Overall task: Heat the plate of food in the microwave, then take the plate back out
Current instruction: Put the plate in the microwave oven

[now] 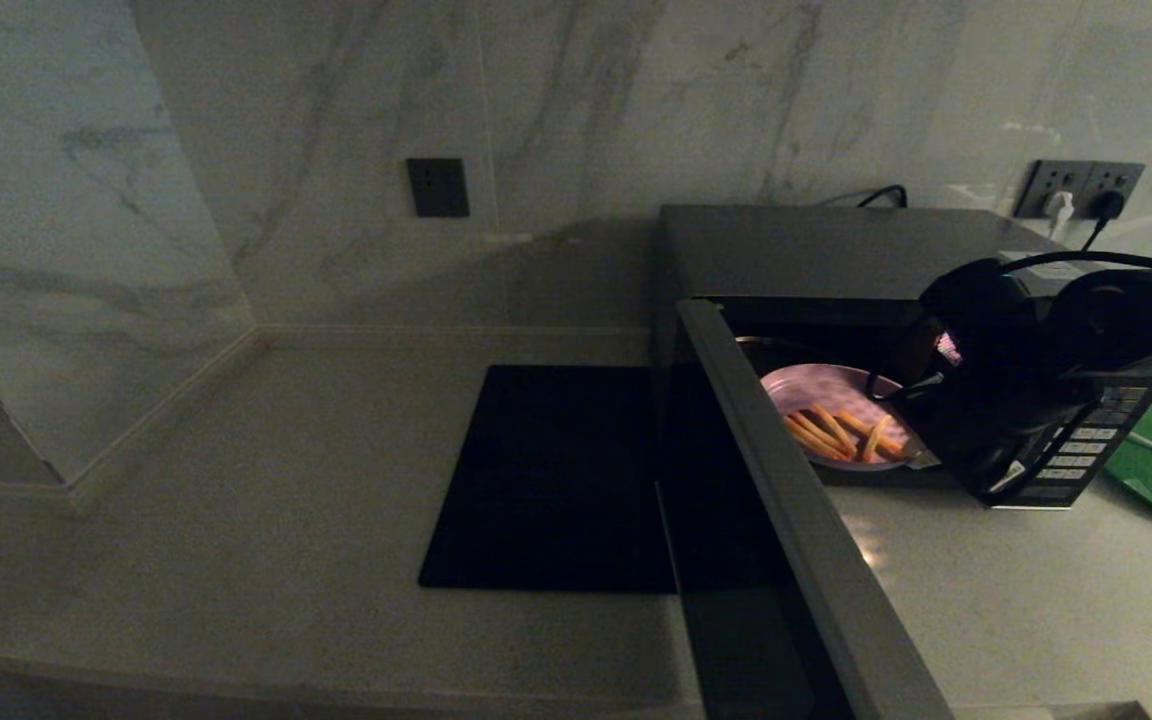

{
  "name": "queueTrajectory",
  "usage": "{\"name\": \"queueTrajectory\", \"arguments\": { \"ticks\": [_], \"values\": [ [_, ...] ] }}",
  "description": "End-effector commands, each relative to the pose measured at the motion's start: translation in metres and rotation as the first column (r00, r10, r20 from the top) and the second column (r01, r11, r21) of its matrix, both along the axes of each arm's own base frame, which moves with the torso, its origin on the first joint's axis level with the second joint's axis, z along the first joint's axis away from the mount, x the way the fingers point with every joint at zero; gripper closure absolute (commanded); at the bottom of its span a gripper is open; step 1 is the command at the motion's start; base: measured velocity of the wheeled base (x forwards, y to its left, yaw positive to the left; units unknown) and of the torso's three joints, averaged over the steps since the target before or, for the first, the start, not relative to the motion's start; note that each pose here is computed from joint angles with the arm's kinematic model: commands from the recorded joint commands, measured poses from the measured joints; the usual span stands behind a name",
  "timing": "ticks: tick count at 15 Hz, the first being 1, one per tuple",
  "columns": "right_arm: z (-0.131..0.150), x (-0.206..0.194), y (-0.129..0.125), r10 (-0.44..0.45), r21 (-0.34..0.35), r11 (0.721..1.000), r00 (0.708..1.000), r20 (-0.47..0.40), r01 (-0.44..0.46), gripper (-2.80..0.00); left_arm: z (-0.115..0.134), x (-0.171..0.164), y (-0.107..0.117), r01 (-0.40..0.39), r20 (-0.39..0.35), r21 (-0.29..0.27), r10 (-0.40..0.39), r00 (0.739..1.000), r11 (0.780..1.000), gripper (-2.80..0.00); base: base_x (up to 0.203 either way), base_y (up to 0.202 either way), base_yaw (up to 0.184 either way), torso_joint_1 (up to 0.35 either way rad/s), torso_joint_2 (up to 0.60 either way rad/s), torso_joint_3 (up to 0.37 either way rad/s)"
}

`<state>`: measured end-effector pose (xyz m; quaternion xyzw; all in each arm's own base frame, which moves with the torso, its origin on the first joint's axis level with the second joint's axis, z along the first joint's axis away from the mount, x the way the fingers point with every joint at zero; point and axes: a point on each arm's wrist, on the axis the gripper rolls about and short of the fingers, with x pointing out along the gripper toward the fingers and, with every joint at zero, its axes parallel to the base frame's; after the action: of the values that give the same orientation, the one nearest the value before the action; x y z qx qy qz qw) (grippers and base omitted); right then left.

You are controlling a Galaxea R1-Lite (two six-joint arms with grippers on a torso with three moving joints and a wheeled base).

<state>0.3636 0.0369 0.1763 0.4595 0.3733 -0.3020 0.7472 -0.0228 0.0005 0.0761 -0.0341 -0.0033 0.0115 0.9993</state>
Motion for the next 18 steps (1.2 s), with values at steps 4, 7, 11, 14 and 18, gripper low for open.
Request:
{"name": "queueTrajectory", "arguments": {
  "ticks": [4,7,11,14,18],
  "values": [
    [-0.005,0.006,0.001,-0.002,0.005,1.0,1.0,-0.011,0.002,0.0,0.0,0.0,0.0,-0.001,0.0,-0.001,0.001,1.0,1.0,0.0,0.0,0.0,0.0,0.0,0.0,0.0],
    [-0.011,0.003,0.001,-0.007,0.01,1.0,0.999,-0.035,0.007,0.0,0.0,0.0,0.0,-0.001,0.002,-0.001,0.001,1.0,1.0,0.0,0.0,0.0,0.0,0.0,0.0,0.0],
    [-0.016,0.004,0.005,0.012,0.028,1.0,0.999,-0.049,-0.011,0.0,0.0,0.0,0.0,-0.003,0.0,-0.001,0.003,1.0,1.0,0.0,0.0,0.0,0.0,0.0,0.0,0.0],
    [-0.019,0.006,0.011,0.028,0.028,0.999,0.999,-0.044,-0.027,0.0,0.0,0.0,0.0,0.0,0.001,-0.001,0.0,1.0,1.0,0.0,0.0,0.0,0.0,0.0,0.0,0.0],
    [-0.028,0.015,0.019,0.05,0.027,0.998,0.998,-0.032,-0.049,0.0,0.0,0.0,0.0,0.0,0.0,-0.001,0.0,1.0,1.0,0.0,0.0,0.0,0.0,0.0,0.0,0.0]
  ]
}}
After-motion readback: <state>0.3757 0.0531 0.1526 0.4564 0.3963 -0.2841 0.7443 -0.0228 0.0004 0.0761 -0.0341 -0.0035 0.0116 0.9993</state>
